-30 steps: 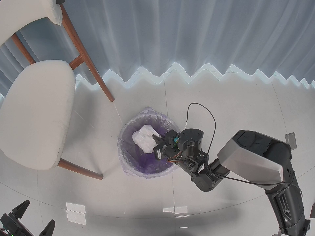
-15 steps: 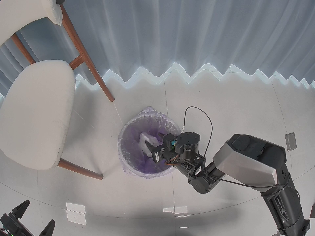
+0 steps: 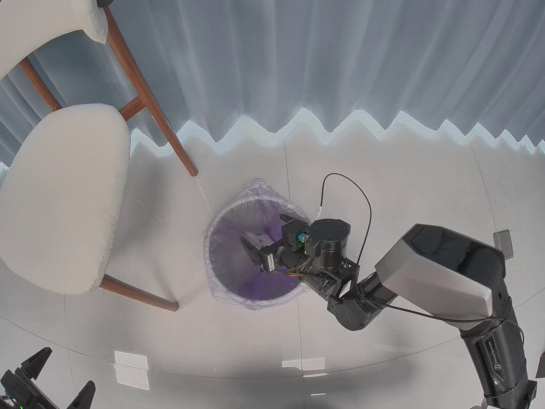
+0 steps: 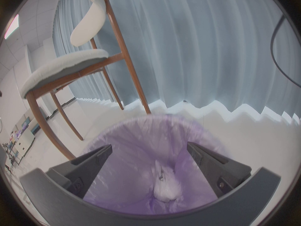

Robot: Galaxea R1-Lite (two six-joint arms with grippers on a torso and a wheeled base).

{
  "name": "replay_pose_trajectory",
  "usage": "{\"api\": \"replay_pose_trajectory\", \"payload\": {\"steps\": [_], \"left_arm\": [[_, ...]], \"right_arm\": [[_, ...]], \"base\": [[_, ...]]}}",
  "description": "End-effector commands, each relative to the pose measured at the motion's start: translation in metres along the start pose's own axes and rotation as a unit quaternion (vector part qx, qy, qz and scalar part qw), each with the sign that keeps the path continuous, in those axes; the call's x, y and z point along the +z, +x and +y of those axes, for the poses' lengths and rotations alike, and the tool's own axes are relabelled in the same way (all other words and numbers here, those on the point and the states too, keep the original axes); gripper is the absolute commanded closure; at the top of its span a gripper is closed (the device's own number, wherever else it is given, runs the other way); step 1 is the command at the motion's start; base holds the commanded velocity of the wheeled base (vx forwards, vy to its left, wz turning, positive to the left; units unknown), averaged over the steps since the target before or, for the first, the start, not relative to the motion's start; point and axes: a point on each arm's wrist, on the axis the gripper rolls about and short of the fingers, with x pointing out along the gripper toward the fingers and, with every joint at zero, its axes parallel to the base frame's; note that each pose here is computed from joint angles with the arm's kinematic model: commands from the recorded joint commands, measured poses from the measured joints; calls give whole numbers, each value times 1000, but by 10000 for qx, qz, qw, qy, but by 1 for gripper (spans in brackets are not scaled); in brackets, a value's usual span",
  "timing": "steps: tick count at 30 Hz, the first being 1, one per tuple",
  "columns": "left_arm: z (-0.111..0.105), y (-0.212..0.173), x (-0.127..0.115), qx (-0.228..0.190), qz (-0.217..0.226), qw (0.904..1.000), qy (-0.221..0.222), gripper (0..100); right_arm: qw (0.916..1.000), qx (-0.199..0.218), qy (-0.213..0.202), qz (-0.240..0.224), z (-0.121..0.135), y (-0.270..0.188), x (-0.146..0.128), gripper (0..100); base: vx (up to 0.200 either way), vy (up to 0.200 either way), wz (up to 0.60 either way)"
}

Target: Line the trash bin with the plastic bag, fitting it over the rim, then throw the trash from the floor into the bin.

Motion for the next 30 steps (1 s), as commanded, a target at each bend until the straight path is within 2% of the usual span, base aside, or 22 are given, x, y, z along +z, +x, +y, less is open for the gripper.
{"api": "replay_pose_trajectory", "payload": {"steps": [1, 5, 7, 9, 12, 14, 15, 17, 18, 21, 22, 23, 30], "left_arm": [[0, 2, -5, -2, 98, 10000, -6, 0], [0, 2, -5, -2, 90, 10000, -6, 0], [0, 2, -5, -2, 90, 10000, -6, 0], [0, 2, -5, -2, 98, 10000, -6, 0], [0, 2, -5, -2, 90, 10000, -6, 0], [0, 2, -5, -2, 90, 10000, -6, 0], [0, 2, -5, -2, 90, 10000, -6, 0], [0, 2, -5, -2, 90, 10000, -6, 0], [0, 2, -5, -2, 90, 10000, -6, 0], [0, 2, -5, -2, 98, 10000, -6, 0], [0, 2, -5, -2, 98, 10000, -6, 0], [0, 2, -5, -2, 90, 10000, 2, 0], [0, 2, -5, -2, 90, 10000, 2, 0]], "right_arm": [[9991, -66, 16, -414, -8, -21, 53, 0], [9974, -256, 28, -671, -27, -58, 96, 0], [9971, -305, 28, -696, -32, -68, 104, 0], [9962, -441, 29, -750, -45, -109, 127, 0], [9958, -590, 20, -695, -55, -155, 137, 0], [9957, -656, 4, -648, -59, -172, 138, 0], [9950, -824, -2, -567, -67, -205, 137, 0], [9933, -1021, -1, -536, -74, -238, 137, 0], [9933, -1021, -1, -536, -74, -238, 137, 0], [9866, -1558, -1, -480, -86, -300, 129, 0], [9866, -1558, -1, -480, -86, -300, 129, 0], [9822, -1827, 2, -432, -86, -330, 120, 0], [9703, -2364, -16, -511, -73, -398, 98, 0]], "base": [[0, 0, 0], [0, 0, 0], [0, 0, 0], [0, 0, 0], [0, 0, 0], [0, 0, 0], [0, 0, 0], [0, 0, 0], [0, 0, 0], [0, 0, 0], [0, 0, 0], [0, 0, 0], [0, 0, 0]]}}
